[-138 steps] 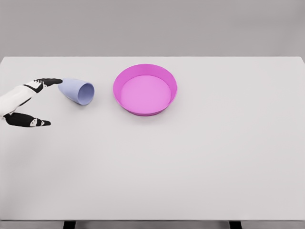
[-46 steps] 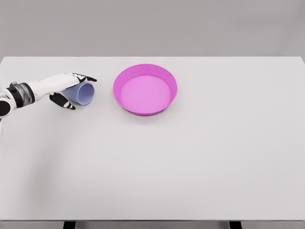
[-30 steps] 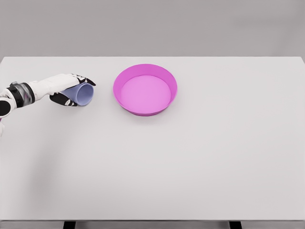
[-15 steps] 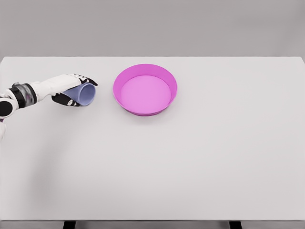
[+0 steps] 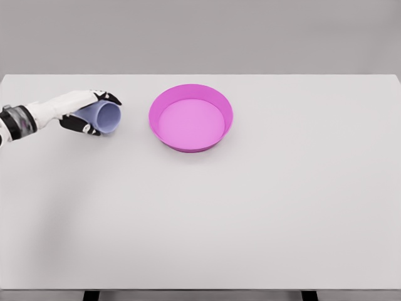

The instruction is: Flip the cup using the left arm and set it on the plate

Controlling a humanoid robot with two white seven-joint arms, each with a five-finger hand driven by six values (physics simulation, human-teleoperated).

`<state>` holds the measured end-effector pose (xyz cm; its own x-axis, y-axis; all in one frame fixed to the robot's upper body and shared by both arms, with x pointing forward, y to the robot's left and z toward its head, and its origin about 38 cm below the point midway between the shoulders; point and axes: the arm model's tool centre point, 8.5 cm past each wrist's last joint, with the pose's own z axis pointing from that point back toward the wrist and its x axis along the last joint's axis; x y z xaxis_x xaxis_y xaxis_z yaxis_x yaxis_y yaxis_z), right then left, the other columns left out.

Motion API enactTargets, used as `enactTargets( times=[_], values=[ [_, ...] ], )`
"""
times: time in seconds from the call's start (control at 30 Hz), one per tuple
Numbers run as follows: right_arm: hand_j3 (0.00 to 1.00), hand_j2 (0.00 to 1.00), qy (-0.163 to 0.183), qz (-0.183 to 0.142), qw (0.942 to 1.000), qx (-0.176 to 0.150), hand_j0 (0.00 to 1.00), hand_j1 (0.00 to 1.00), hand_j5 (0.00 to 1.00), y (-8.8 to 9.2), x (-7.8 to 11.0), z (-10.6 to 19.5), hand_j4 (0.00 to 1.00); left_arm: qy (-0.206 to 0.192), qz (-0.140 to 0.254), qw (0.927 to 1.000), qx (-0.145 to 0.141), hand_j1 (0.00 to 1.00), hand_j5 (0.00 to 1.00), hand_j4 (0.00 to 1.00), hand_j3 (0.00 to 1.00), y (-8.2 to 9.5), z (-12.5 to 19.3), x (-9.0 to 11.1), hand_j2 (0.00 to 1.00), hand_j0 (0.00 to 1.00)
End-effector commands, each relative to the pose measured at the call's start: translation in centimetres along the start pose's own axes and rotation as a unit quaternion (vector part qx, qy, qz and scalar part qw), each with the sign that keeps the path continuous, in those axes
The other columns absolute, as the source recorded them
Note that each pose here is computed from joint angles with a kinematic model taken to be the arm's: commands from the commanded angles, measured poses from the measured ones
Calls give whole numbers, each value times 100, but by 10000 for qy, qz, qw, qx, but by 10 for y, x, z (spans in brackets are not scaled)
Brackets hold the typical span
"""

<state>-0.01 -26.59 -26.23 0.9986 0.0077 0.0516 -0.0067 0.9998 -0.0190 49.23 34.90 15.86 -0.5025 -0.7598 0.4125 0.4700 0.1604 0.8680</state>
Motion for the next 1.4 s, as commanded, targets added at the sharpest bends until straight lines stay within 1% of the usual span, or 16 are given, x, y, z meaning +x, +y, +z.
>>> enactTargets(
  times=[0.0, 0.2, 0.33, 0.37, 0.47, 0.6, 0.73, 0.8, 0.9, 1.0, 1.1, 1.17, 1.2, 1.23, 1.33, 1.37],
  values=[
    [100, 100, 0, 0, 10000, 1, 100, 100, 100, 0, 0, 0, 100, -129, 255, 9993, 231, 61, 61, 61, 61, 7, 4, 1, 61, 61],
    [100, 100, 7, -1, 10000, 1, 100, 100, 100, 0, 0, 0, 100, -471, 761, 9944, 561, 60, 60, 60, 60, 9, 3, 7, 60, 60],
    [100, 100, 0, 0, 10000, 1, 100, 100, 100, 0, 0, 0, 100, -580, 927, 9917, 669, 60, 60, 60, 60, 9, 3, 8, 60, 60],
    [100, 100, 0, 0, 10000, 1, 100, 100, 100, 0, 0, 0, 100, -627, 1057, 9899, 705, 60, 60, 60, 60, 4, 4, 8, 60, 60],
    [100, 100, 0, 0, 10000, 1, 100, 100, 100, 0, 0, 0, 100, -762, 1304, 9851, 823, 58, 58, 58, 58, 0, 3, 11, 58, 58],
    [100, 100, 0, 0, 10000, 1, 100, 100, 100, 0, 0, 0, 100, -1020, 1339, 9819, 862, 58, 58, 58, 58, -3, -6, 26, 58, 58],
    [100, 100, 0, 0, 10000, 1, 100, 100, 100, 0, 0, 0, 100, -1131, 1398, 9796, 895, 57, 57, 57, 57, -4, -12, 32, 57, 57],
    [100, 100, 0, 0, 10000, 1, 100, 100, 100, 0, 0, 0, 100, -1178, 1431, 9782, 936, 57, 57, 57, 57, -2, -12, 33, 57, 57],
    [100, 100, 0, 0, 10000, 1, 100, 100, 100, 0, 0, 0, 100, -1369, 1511, 9733, 1058, 57, 57, 57, 57, 4, -12, 41, 57, 57],
    [100, 100, 0, 0, 10000, 1, 100, 100, 100, 0, 0, 0, 100, -1529, 1480, 9711, 1080, 57, 57, 57, 57, 6, -18, 52, 57, 57],
    [100, 100, 0, 0, 10000, 1, 100, 100, 100, 0, 0, 0, 100, -1749, 1442, 9691, 975, 57, 57, 57, 57, 1, -30, 68, 57, 57],
    [100, 100, 0, 0, 10000, 1, 100, 100, 100, 0, 0, 0, 100, -1862, 1403, 9675, 978, 57, 57, 57, 57, 3, -33, 76, 57, 57],
    [100, 100, 0, 0, 10000, 1, 100, 100, 100, 0, 0, 0, 100, -1964, 1402, 9658, 953, 57, 57, 57, 57, 1, -38, 84, 57, 57],
    [100, 100, 0, 0, 10000, 1, 100, 100, 100, 0, 0, 0, 100, -2013, 1391, 9659, 841, 57, 57, 57, 57, -4, -43, 89, 57, 57],
    [100, 100, 0, 0, 10000, 1, 100, 100, 100, 0, 0, 0, 100, -2138, 1436, 9633, 758, 57, 57, 57, 57, -12, -53, 100, 57, 57],
    [100, 100, 0, 0, 10000, 1, 100, 100, 100, 0, 0, 0, 100, -2174, 1429, 9631, 683, 57, 57, 57, 57, -15, -56, 103, 57, 57]
  ],
)
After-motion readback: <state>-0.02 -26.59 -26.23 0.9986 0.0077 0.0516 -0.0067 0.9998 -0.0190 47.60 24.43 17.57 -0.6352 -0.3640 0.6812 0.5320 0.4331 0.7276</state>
